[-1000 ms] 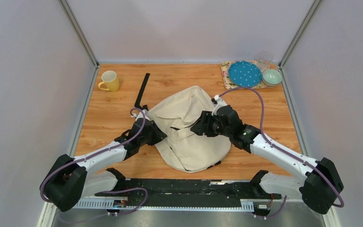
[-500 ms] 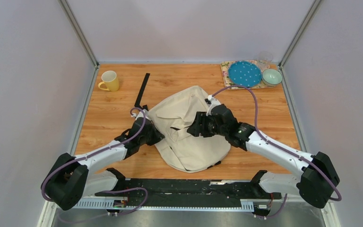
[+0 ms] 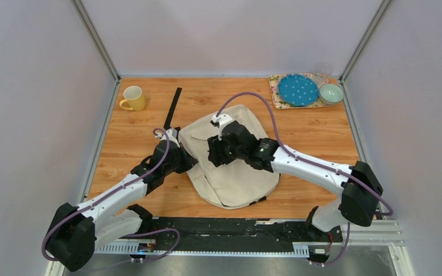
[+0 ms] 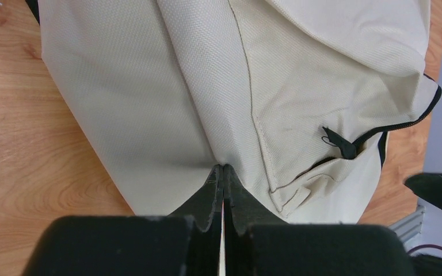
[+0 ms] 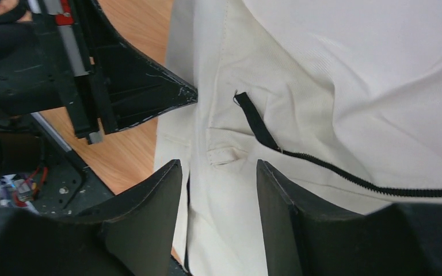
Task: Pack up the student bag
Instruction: Zip the student bag at the center of the board.
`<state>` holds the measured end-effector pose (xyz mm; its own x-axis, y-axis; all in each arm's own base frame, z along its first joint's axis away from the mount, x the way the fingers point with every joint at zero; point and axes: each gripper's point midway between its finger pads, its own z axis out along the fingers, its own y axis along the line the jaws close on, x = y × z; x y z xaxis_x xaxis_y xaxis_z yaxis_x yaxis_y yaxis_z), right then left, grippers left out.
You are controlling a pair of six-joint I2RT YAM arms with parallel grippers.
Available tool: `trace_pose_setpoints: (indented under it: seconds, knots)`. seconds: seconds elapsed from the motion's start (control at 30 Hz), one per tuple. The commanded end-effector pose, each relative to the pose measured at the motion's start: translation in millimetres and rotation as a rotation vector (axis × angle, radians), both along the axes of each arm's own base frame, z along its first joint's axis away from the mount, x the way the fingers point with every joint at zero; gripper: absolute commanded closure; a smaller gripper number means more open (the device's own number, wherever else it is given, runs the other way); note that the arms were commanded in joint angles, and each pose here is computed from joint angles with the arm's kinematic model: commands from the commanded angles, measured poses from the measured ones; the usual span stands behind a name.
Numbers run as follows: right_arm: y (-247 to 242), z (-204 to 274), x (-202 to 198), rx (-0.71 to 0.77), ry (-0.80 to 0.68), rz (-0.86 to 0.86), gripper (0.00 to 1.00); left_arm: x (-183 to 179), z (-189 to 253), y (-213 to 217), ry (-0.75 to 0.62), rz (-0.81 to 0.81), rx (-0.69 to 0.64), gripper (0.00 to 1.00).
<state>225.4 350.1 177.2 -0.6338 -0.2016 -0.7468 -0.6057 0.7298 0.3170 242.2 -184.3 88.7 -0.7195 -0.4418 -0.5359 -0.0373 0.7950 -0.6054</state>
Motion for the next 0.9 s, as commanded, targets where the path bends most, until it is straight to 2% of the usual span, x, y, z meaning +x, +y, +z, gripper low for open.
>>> trace_pose_setpoints:
  seconds: [0.0,0.3,0.7,0.77,0.8,0.87]
  knots:
    - [6.7,-6.1,18.3,-0.137,-0.096,0.045,0.47,19.4,41.5,-6.3,-0.12,-0.006,-0.045,1.0]
    - [18.2,-20.8,38.9,-0.256,-0.177,0.03,0.49,19.2,48.2,-9.9,-0.126,-0.032,-0.062,1.0]
    - [17.8,-49.4,49.1,-0.359,-0.191,0.02,0.53,16.6,49.0,-13.2,-0.115,-0.042,-0.093,1.0]
    - [17.9,-51.7,51.9,-0.369,-0.195,0.011,0.58,16.0,49.4,-13.3,-0.114,-0.043,-0.098,1.0]
    - [17.7,-53.4,53.3,-0.374,-0.196,0.004,0.61,15.2,49.1,-12.9,-0.114,-0.043,-0.098,0.96]
    - [17.1,-53.1,56.8,-0.378,-0.207,-0.013,0.72,14.5,49.3,-12.2,-0.114,-0.042,-0.1,0.93]
